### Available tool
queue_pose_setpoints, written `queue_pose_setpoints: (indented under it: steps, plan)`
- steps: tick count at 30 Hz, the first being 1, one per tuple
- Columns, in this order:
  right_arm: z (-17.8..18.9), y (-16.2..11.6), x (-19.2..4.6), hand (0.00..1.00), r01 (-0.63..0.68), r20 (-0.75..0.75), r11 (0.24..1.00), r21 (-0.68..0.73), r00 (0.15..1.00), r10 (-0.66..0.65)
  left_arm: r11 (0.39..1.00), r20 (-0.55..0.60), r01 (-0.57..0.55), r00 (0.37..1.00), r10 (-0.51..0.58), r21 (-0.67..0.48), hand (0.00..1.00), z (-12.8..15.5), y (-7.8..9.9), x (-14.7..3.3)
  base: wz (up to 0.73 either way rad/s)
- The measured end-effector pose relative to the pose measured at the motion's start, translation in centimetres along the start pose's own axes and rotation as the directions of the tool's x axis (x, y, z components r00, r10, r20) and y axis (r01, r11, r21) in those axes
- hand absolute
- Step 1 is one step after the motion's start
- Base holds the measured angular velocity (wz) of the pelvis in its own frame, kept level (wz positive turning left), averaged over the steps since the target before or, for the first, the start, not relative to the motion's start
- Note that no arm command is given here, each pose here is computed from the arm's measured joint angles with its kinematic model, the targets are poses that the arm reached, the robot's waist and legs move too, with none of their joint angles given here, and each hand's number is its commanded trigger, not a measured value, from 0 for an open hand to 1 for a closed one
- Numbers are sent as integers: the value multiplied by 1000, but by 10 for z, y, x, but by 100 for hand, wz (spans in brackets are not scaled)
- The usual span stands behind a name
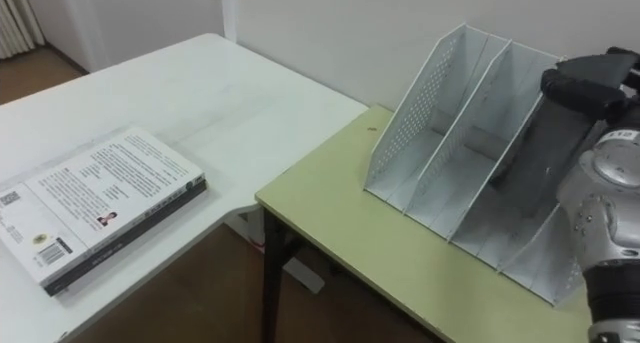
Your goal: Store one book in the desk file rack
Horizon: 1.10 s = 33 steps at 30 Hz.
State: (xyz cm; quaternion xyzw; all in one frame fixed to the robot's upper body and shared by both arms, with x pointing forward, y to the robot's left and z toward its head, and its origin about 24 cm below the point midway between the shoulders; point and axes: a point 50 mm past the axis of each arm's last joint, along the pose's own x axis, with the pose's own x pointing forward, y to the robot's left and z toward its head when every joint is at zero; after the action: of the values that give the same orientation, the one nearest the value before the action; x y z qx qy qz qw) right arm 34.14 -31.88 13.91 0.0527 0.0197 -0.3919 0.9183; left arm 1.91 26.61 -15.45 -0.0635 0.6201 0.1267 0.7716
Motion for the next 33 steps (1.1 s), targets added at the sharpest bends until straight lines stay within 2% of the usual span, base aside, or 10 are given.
queue_pose_setpoints:
  steps: [14, 33]
  plan:
    - [13, -1, 7, 0, -16, -53, 994, 105, 998, 21, 999, -52, -36, 998, 36, 7, 0, -12, 4, -3, 1]
    - [18, 2, 7, 0, -13, -43, 994, 111, 999, 18, 998, -62, -49, 997, 52, 44, 0, -13, 3, -3, 0]
